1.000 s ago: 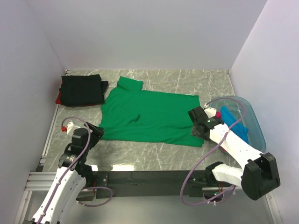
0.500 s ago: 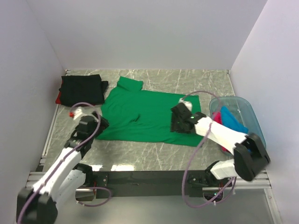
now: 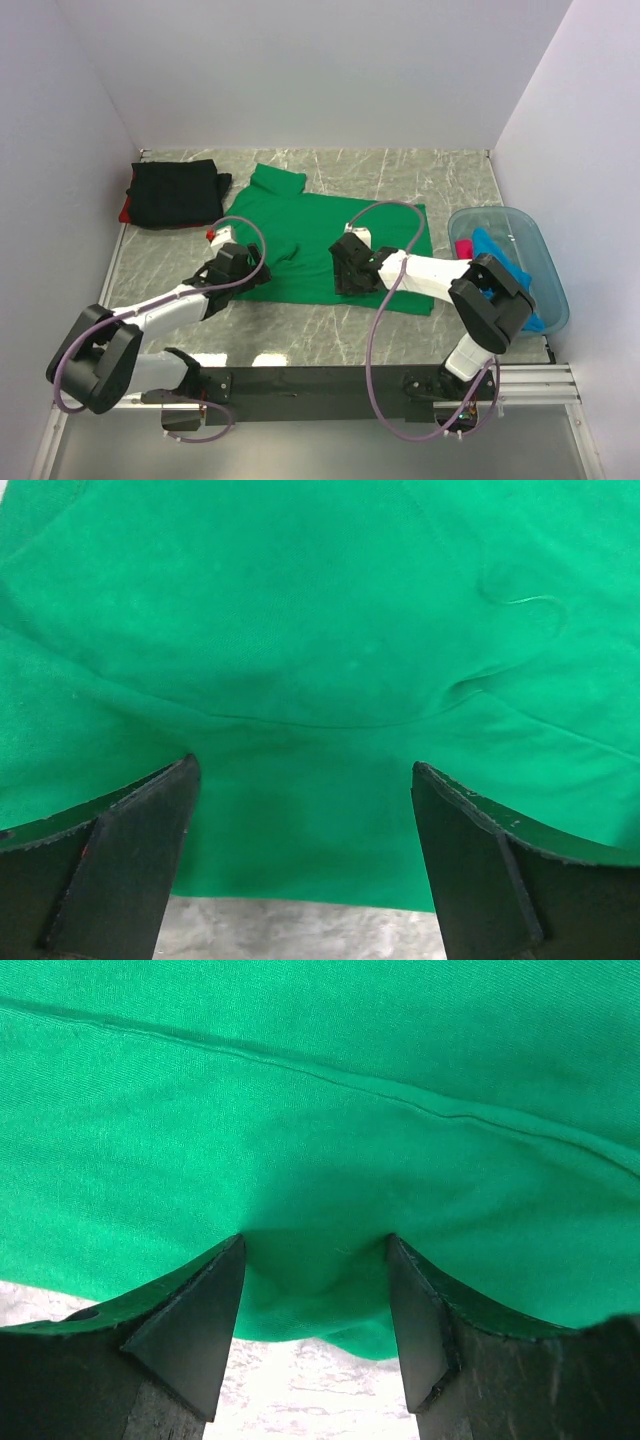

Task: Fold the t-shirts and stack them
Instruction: Fold the tshirt

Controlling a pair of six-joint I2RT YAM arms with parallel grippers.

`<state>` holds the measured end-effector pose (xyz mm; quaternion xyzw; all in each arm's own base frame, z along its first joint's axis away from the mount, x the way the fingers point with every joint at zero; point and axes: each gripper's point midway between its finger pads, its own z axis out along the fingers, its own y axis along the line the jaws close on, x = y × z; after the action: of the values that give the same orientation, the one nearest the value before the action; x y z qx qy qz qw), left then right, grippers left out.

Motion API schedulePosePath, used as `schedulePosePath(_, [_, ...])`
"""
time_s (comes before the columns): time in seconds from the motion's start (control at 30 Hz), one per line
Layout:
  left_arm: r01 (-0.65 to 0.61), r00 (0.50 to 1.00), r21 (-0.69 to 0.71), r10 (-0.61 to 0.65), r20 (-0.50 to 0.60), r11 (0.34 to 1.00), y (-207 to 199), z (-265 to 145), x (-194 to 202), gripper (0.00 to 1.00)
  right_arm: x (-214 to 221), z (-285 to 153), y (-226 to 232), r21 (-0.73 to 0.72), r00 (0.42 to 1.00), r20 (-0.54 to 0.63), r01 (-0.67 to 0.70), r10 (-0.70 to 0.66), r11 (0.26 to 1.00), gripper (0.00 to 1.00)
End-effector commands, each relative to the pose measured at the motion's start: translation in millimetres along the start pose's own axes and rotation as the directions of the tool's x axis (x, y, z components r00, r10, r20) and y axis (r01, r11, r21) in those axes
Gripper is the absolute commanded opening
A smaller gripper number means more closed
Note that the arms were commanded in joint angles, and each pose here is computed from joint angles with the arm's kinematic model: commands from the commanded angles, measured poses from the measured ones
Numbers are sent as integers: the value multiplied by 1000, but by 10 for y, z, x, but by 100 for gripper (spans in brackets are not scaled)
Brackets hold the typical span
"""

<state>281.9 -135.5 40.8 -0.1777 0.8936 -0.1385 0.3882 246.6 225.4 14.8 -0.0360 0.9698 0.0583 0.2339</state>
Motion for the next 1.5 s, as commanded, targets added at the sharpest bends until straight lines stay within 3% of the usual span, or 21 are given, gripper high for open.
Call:
schedulePosePath(0.0, [28, 999, 9, -28, 19, 1000, 1, 22, 23, 93, 354, 153, -45, 25, 997, -71, -9, 11, 1000, 65])
schedulePosePath(0.4, [90, 992, -59, -95, -81, 994, 228, -198, 463, 94, 897, -13, -174, 51, 987, -161, 14, -6, 999, 66])
schedulePosePath(0.73, [158, 986, -64, -161, -39, 985, 347, -480, 406, 95, 1157, -243, -198, 70, 976, -215, 44, -28, 997, 66])
schedulePosePath(1.1, [150, 985, -32, -152, -77, 988, 304, -629, 447, 95, 1336, -421, -450, 102, 976, -218, -1, 23, 995, 67])
schedulePosePath(1.27, [121, 993, 12, -121, -4, 993, 76, -806, 119, 96, 1145, -517, -369, 78, 987, -160, 7, 5, 997, 68])
schedulePosePath(1.47, [22, 978, 43, -30, 204, 999, -547, -818, -811, 99, 599, -856, -138, 4, 1000, -2, 2, -2, 1000, 68])
